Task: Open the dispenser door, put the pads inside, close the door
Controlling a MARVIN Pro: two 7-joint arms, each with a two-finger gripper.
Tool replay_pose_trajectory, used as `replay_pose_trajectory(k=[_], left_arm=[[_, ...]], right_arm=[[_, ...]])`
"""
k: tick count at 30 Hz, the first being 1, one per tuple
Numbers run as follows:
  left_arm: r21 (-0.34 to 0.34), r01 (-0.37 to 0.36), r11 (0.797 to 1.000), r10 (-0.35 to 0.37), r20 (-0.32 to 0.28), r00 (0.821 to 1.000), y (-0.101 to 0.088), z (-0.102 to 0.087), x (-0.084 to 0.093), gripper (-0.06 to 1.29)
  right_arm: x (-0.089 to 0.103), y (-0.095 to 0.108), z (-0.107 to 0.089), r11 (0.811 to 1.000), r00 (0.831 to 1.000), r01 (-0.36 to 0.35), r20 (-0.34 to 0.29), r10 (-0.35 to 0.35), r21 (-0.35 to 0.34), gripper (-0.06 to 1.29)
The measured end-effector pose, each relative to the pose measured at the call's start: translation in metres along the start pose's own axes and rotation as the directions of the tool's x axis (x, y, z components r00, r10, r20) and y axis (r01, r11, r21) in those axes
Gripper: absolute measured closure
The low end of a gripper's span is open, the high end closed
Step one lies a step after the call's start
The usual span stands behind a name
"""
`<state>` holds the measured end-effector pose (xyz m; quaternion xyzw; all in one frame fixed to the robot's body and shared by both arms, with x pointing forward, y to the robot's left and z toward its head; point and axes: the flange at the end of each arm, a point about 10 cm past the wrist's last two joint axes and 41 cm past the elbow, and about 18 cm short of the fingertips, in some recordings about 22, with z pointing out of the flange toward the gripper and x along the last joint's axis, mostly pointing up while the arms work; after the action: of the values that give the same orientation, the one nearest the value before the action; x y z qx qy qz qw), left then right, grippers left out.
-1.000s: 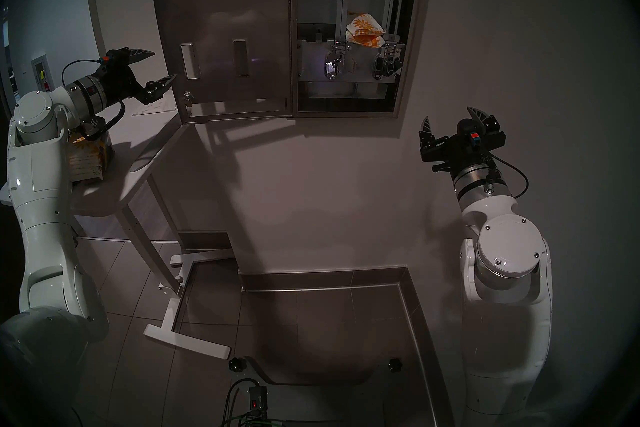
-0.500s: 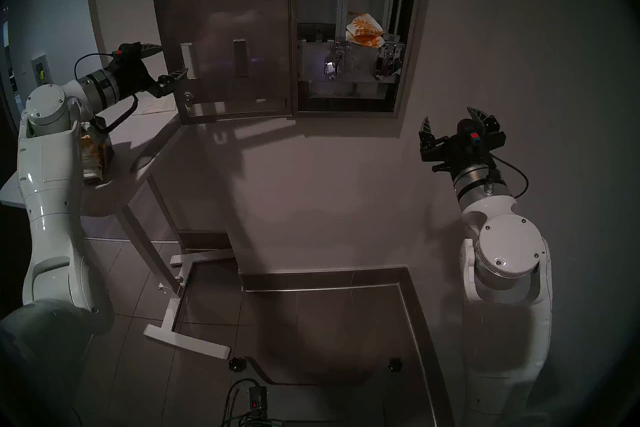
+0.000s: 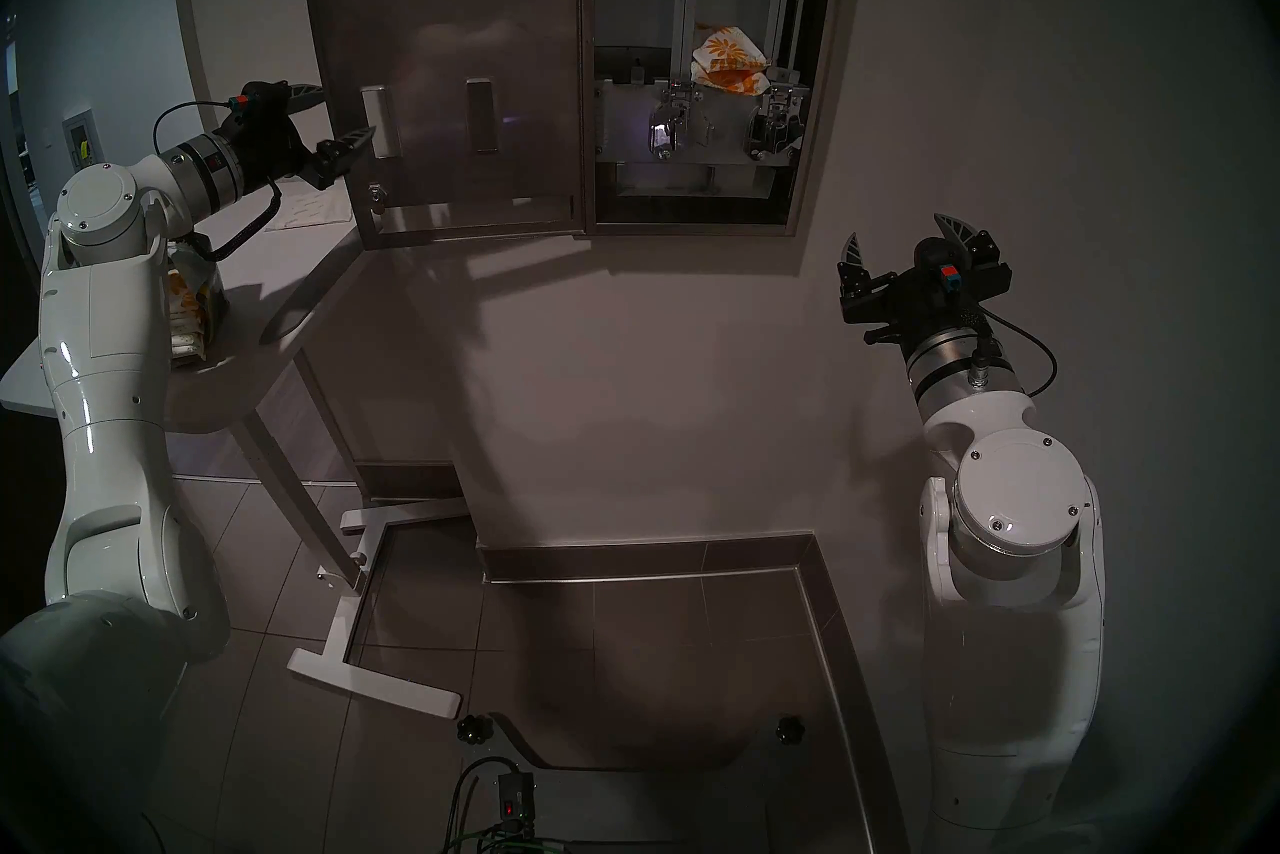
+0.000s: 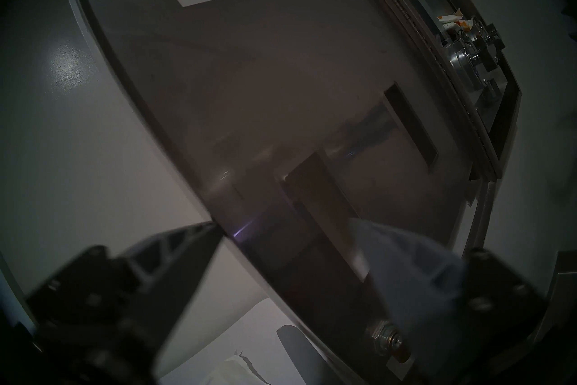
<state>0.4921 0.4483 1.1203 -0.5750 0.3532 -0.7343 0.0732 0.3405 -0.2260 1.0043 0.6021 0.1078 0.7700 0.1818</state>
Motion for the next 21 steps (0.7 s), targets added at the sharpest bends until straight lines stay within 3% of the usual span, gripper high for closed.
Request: replay_pose_trajectory(k=[1, 3, 5, 8, 21], left_arm=[[0.001, -0.001, 1.0, 0.001, 0.0, 1.0, -0.0005, -0.0004, 0.0, 0.05], [0.004, -0.004, 1.0, 0.004, 0.001, 1.0, -0.0014, -0.0012, 0.0, 0.41], [0.005, -0.007, 1.0, 0.007, 0.001, 1.0, -0.0018, -0.0014, -0.0003, 0.56], [0.005, -0.01, 1.0, 0.01, 0.0, 1.0, -0.0018, -0.0012, -0.0005, 0.67], [0.013, -0.011, 1.0, 0.011, -0.017, 1.0, 0.0003, -0.0098, 0.0021, 0.79]], right_arm=[[0.0, 0.0, 0.0, 1.0, 1.0, 0.0, 0.0, 0.0, 0.0, 0.01], [0.0, 0.0, 0.0, 1.0, 1.0, 0.0, 0.0, 0.0, 0.0, 0.01], [0.0, 0.0, 0.0, 1.0, 1.0, 0.0, 0.0, 0.0, 0.0, 0.01], [0.0, 0.0, 0.0, 1.0, 1.0, 0.0, 0.0, 0.0, 0.0, 0.01], [0.0, 0.0, 0.0, 1.0, 1.0, 0.0, 0.0, 0.0, 0.0, 0.01]])
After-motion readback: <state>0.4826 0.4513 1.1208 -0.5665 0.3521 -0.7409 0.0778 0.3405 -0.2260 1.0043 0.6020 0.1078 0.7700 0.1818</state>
